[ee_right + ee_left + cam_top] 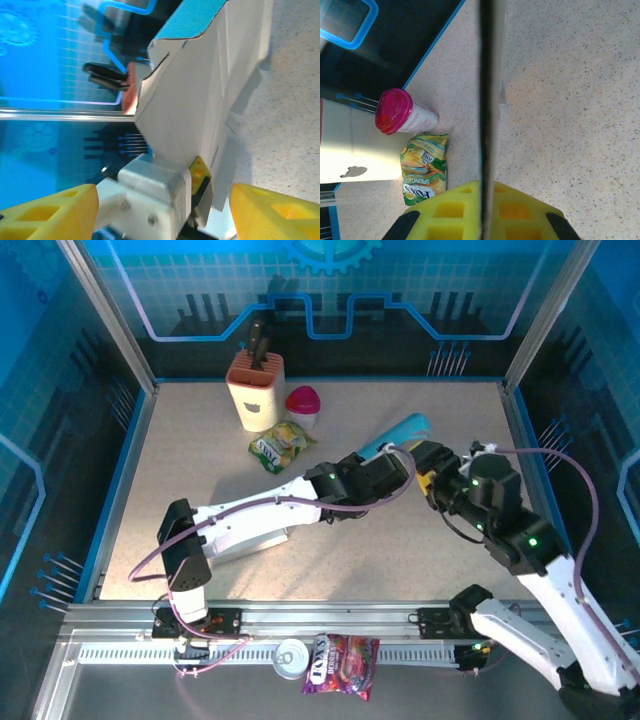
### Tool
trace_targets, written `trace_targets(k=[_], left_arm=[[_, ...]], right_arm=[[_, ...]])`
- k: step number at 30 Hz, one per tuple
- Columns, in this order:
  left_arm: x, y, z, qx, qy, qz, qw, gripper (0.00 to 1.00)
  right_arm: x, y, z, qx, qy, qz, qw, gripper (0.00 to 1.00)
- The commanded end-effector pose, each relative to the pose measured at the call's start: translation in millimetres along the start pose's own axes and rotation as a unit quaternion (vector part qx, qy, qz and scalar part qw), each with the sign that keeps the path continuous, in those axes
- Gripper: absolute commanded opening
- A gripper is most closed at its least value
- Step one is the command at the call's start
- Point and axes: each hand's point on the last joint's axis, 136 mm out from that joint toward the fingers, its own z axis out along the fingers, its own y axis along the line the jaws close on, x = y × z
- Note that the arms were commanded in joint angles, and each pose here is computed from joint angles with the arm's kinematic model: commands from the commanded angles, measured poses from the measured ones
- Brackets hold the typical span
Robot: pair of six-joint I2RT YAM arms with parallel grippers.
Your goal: Fold the paper box
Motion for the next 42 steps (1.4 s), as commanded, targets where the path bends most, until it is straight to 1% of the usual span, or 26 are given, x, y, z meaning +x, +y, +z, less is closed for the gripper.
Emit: trace_targets(k=[1, 5, 9, 12, 14, 15, 16, 17, 18, 19, 20, 22, 23, 26, 27, 29, 36, 39, 42], left_arm=[[-6.7, 6.7, -9.0, -0.03, -0.006, 0.014, 0.999, 0.0], [-9.1, 3.0, -11.9, -0.036, -0.019, 0.027, 0.999, 0.0], [-11.4, 4.0, -14.2, -0.037, -0.032, 0.024, 0.999, 0.0], [-13.8, 2.3, -15.4, -0.041, -0.041, 0.03, 0.998, 0.0], [-16.3, 2.0, -17.2, -0.043, -0.05, 0.032, 0.997, 0.0], [-17.6, 3.0, -19.3, -0.046, -0.056, 0.032, 0.997, 0.0], [-19.3, 3.6, -21.7, -0.046, -0.063, 0.03, 0.997, 0.0], [-20.4, 5.7, -24.6, -0.045, -0.069, 0.026, 0.996, 0.06], [-21.1, 8.1, -27.9, -0.043, -0.076, 0.019, 0.996, 0.23], [-21.1, 10.7, -31.8, -0.04, -0.085, 0.01, 0.996, 0.35], [-21.2, 13.5, -35.9, -0.034, -0.095, -0.001, 0.995, 0.45], [-14.4, 19.6, -43.0, -0.008, -0.117, -0.035, 0.992, 0.68], [-10.2, 23.8, -46.6, 0.003, -0.127, -0.053, 0.991, 0.76], [9.8, 35.1, -49.3, 0.047, -0.151, -0.115, 0.981, 0.88], [15.9, 38.5, -50.1, 0.056, -0.167, -0.127, 0.976, 0.92], [27.3, 44.5, -50.3, 0.063, -0.189, -0.142, 0.97, 0.96], [57.1, 58.9, -35.8, 0.089, -0.241, -0.181, 0.949, 0.95], [64.1, 62.4, -23.7, 0.082, -0.243, -0.183, 0.949, 0.94], [64.0, 65.5, -7.5, 0.071, -0.235, -0.188, 0.951, 0.89]], right_arm=[[-19.1, 3.3, 7.9, 0.02, -0.061, 0.006, 0.998, 0.7], [-24.5, 14.7, 16.1, 0.018, -0.069, 0.001, 0.997, 0.69], [-20.1, 20.5, 32.3, 0.012, -0.046, 0.008, 0.999, 0.59], [-18.7, 17.8, 40.4, 0.011, -0.039, 0.016, 0.999, 0.43], [-19.1, 15.5, 43.3, 0.012, -0.037, 0.019, 0.999, 0.3], [-20.4, 14.4, 44.0, 0.014, -0.037, 0.023, 0.999, 0.2], [-22.6, 13.0, 43.7, 0.015, -0.039, 0.026, 0.999, 0.08], [-25.0, 12.9, 42.2, 0.014, -0.041, 0.03, 0.999, 0.0], [-27.8, 12.7, 40.9, 0.012, -0.043, 0.035, 0.998, 0.0], [-30.7, 12.6, 39.2, 0.01, -0.046, 0.04, 0.998, 0.0], [-33.8, 14.2, 37.1, 0.006, -0.048, 0.044, 0.998, 0.0], [-38.8, 16.2, 33.4, 0.003, -0.045, 0.057, 0.997, 0.0], [-40.7, 16.9, 32.8, 0.002, -0.042, 0.064, 0.997, 0.0], [-46.0, 17.3, 31.5, 0.0, -0.03, 0.085, 0.996, 0.0], [-48.0, 17.3, 30.6, -0.002, -0.026, 0.094, 0.995, 0.0], [-50.5, 17.5, 29.6, -0.002, -0.02, 0.101, 0.995, 0.0], [-60.6, 15.1, 17.7, -0.01, -0.014, 0.132, 0.991, 0.0], [-61.7, 17.8, 16.4, -0.016, -0.002, 0.14, 0.99, 0.0], [-60.8, 18.6, 16.5, -0.021, 0.007, 0.148, 0.989, 0.0]])
